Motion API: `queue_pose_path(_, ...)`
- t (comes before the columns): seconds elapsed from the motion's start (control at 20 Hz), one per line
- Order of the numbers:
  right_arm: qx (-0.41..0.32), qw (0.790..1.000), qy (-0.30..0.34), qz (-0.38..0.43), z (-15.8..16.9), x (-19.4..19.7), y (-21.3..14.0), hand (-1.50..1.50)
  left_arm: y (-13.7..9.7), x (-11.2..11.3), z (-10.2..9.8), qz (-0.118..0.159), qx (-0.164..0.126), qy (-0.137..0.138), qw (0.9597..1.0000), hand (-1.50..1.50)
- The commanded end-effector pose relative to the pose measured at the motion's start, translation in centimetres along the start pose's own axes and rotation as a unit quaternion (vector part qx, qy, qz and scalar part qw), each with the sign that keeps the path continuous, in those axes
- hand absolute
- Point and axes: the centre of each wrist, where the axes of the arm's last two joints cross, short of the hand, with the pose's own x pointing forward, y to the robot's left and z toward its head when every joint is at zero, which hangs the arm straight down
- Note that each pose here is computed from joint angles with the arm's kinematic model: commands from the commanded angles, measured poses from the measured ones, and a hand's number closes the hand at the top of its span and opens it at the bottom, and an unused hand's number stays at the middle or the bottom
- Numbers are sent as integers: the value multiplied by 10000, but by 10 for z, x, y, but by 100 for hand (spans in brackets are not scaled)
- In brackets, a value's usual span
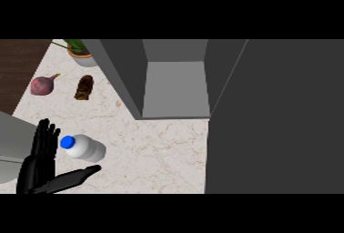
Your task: Pick up the bottled water, place it into the cabinet and close the cabinet
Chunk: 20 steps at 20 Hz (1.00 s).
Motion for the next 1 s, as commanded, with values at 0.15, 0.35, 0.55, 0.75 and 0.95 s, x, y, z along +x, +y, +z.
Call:
queue_pose_path(0.15, 56, 9997, -226, -10, 8, 41, 1, -150, 3, -59, -12, 24, 252, 15, 9997, -150)
queue_pose_path(0.35, 15, 9997, -216, 94, 14, 21, -1, -150, 1, -82, -6, 90, 207, 75, 9997, -150)
queue_pose_path(0.55, 88, 9998, -148, 36, 13, 43, 0, -150, 19, -105, -4, 484, -164, 270, 9983, -150)
queue_pose_path(0.75, 10, 9998, -197, 32, 19, 19, 2, -150, 13, -119, 0, 929, -462, 343, 9940, -150)
queue_pose_path(0.95, -58, 9999, -162, -4, 16, 32, 12, -150, 2, -130, -3, 1022, -366, 182, 9939, -150)
